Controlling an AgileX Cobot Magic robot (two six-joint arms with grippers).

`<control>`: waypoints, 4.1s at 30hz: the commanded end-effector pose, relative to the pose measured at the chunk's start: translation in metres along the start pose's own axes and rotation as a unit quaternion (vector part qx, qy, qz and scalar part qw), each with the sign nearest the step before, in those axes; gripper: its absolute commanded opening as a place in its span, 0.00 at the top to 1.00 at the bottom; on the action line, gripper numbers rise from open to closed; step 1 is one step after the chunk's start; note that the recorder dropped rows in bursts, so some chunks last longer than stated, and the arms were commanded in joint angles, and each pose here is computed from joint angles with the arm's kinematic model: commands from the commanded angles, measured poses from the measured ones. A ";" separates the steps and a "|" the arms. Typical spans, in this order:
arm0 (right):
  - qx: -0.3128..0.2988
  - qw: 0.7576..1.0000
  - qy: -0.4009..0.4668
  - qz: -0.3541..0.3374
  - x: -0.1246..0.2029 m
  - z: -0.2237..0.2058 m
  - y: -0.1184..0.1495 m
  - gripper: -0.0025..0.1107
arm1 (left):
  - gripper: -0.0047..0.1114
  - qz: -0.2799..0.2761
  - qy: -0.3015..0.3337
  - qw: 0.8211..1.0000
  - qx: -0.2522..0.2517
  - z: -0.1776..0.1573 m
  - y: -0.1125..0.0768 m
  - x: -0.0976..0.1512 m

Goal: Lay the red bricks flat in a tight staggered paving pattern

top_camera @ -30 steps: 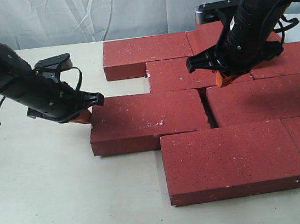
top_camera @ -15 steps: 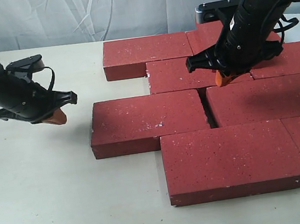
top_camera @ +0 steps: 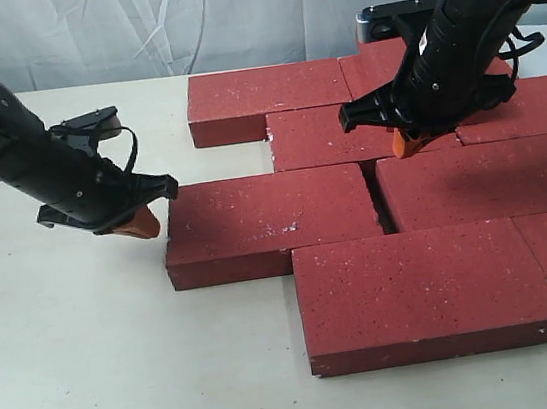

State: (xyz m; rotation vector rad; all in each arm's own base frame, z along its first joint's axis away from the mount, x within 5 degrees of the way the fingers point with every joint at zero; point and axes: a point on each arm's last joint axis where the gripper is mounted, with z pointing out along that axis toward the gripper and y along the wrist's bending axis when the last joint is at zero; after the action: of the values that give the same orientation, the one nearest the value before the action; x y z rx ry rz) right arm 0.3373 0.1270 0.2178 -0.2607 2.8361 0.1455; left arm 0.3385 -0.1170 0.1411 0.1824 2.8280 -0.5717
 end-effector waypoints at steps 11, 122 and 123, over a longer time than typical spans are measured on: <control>0.000 1.000 -0.006 0.000 0.000 -0.003 -0.002 0.99 | 0.96 -0.045 0.026 0.998 0.044 0.019 -0.003 0.003; 0.056 0.923 -0.282 0.257 -0.059 0.031 -0.180 0.99 | 0.96 0.011 -0.227 0.972 -0.068 -0.164 -0.006 -0.009; 0.058 0.924 -0.271 0.261 -0.057 0.037 -0.183 0.99 | 0.96 0.011 -0.228 0.971 -0.068 -0.164 -0.006 -0.009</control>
State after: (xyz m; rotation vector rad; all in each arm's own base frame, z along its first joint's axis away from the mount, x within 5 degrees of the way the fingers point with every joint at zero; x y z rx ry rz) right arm 0.4328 -0.0280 0.1959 0.4675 2.2692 0.1432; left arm 0.3109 -0.0576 0.2868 0.0626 2.4281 -0.3483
